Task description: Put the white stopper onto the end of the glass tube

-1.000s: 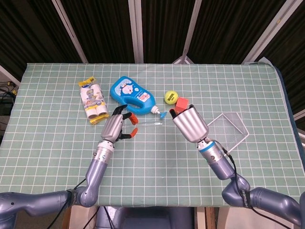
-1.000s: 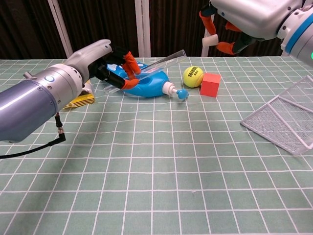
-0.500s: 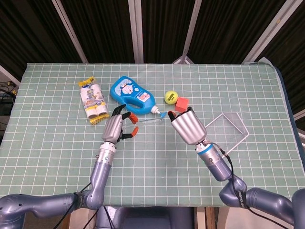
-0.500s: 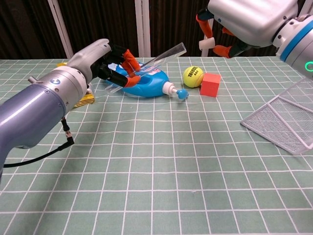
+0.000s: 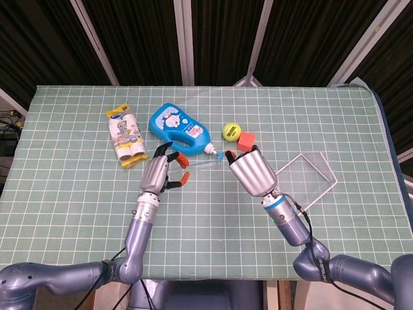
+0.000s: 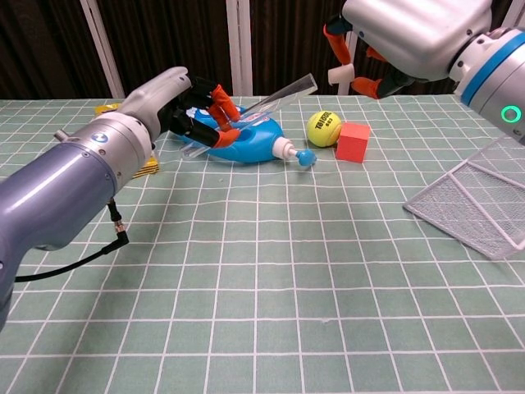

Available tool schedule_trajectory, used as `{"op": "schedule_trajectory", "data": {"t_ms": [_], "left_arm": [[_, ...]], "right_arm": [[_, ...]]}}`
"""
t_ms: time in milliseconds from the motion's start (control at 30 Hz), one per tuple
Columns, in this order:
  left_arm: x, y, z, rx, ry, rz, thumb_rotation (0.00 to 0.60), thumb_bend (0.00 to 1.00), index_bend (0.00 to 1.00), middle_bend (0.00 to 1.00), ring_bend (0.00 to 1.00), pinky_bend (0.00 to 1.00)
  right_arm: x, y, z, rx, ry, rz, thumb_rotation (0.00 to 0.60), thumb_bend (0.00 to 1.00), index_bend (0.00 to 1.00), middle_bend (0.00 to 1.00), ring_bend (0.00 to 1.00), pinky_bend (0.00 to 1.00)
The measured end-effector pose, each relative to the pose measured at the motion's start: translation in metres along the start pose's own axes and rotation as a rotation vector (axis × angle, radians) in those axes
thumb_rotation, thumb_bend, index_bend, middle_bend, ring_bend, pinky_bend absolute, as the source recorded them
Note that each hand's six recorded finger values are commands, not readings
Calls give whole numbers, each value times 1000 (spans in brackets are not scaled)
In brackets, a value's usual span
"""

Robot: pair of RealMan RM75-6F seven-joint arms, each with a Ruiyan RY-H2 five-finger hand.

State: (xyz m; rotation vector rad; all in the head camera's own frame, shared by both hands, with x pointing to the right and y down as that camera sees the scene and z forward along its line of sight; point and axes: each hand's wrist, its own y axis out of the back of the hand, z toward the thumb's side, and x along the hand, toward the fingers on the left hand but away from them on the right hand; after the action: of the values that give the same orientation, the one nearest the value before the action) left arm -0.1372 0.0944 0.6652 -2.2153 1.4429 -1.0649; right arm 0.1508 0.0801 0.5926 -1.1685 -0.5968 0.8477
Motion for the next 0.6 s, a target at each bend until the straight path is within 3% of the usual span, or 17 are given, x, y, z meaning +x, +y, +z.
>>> {"op": "schedule_trajectory", "data": {"t_ms": [600], "left_arm": [[1, -3, 3, -9, 4, 0, 600, 759, 525, 494, 79, 0]], "right_arm": [[0, 0, 8, -13, 1, 0, 600, 435, 630, 967, 1000, 909]]}}
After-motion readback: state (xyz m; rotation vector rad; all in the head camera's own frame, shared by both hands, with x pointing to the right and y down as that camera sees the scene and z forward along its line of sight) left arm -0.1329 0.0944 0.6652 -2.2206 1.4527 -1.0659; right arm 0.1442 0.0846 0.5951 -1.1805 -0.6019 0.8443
